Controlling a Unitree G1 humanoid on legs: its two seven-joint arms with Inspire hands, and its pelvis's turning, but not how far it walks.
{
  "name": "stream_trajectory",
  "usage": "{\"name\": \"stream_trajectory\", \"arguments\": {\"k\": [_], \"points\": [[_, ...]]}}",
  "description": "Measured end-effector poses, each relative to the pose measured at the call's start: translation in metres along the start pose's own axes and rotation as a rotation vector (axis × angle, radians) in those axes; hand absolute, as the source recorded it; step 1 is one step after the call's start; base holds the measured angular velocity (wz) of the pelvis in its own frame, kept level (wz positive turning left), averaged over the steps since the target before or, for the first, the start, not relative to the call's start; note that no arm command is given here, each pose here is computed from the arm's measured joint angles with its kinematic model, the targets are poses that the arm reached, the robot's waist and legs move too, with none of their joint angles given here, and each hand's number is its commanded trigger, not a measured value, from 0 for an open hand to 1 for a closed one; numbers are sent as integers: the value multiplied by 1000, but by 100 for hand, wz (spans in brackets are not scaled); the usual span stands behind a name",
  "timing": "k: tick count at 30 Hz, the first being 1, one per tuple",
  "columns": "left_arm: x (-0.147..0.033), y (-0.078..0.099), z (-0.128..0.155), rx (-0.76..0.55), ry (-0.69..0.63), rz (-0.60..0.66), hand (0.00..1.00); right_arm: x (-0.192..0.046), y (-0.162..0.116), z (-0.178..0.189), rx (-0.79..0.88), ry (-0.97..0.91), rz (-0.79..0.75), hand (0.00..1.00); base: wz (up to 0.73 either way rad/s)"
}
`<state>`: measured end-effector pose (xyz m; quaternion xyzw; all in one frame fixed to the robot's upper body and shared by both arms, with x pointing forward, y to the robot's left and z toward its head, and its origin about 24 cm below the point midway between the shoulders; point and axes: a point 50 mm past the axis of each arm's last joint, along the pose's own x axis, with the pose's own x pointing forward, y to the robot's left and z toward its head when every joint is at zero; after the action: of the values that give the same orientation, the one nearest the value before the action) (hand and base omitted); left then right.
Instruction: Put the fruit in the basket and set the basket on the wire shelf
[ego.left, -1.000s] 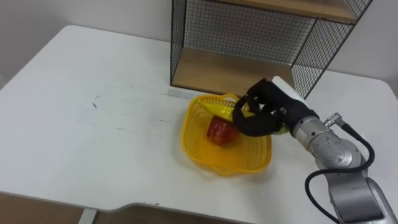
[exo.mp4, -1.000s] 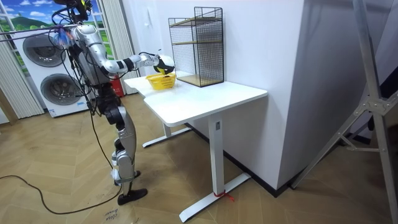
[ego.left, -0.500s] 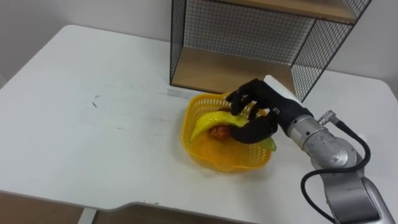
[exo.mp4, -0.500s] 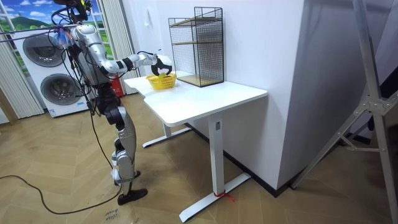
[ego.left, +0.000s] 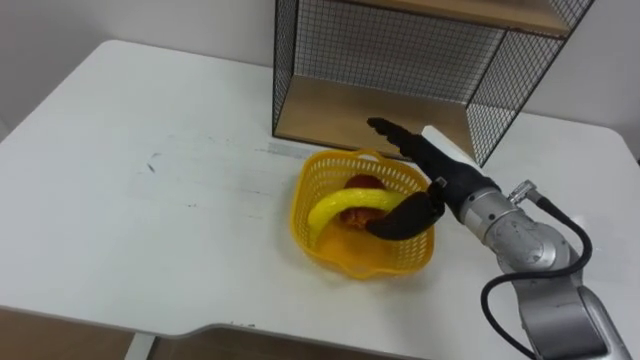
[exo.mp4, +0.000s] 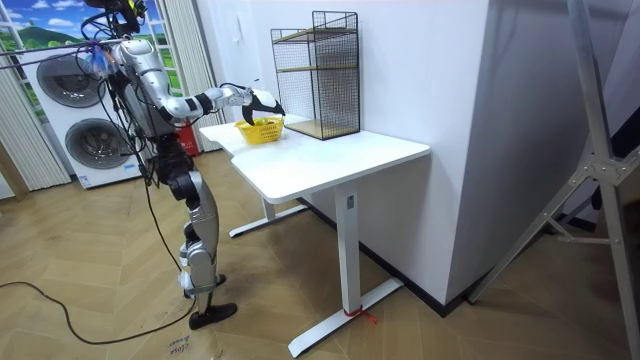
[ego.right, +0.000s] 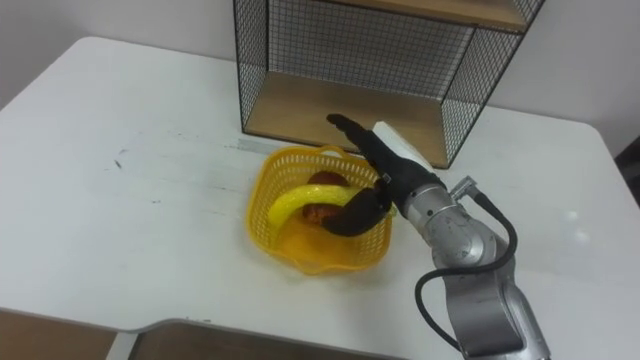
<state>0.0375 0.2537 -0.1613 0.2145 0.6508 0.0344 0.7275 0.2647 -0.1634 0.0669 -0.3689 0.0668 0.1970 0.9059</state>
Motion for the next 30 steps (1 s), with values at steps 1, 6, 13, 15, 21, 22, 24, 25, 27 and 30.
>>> {"name": "stream_trajectory", "arguments": {"k": [1,6,13,15,21,22,24,25,27,30], "points": [[0,0,-1,0,3,-1,0,0,1,-1,1,2,1,0,0],[0,-1,-2,1,11,-3,0,-1,2,-3,12,17,3,0,0],[0,-1,-3,0,14,-3,0,-1,3,-4,18,22,1,0,0],[0,-1,-5,0,19,-4,0,-1,3,-4,20,23,0,0,0],[-1,-3,-17,-15,49,-7,0,-2,0,-5,34,25,-17,0,0],[-1,-4,-20,-17,56,-8,0,-2,-2,-6,41,27,-26,0,0],[-2,-4,-24,-20,66,-9,0,-4,-7,-8,49,31,-46,0,0],[-2,-4,-27,-33,74,-8,0,-5,-11,-8,51,28,-67,0,0],[-2,-3,-30,-44,81,-5,0,-8,-19,-5,56,10,-107,0,0],[-3,-2,-31,-56,79,-1,0,-13,-30,-2,73,-21,-168,0,0]]}}
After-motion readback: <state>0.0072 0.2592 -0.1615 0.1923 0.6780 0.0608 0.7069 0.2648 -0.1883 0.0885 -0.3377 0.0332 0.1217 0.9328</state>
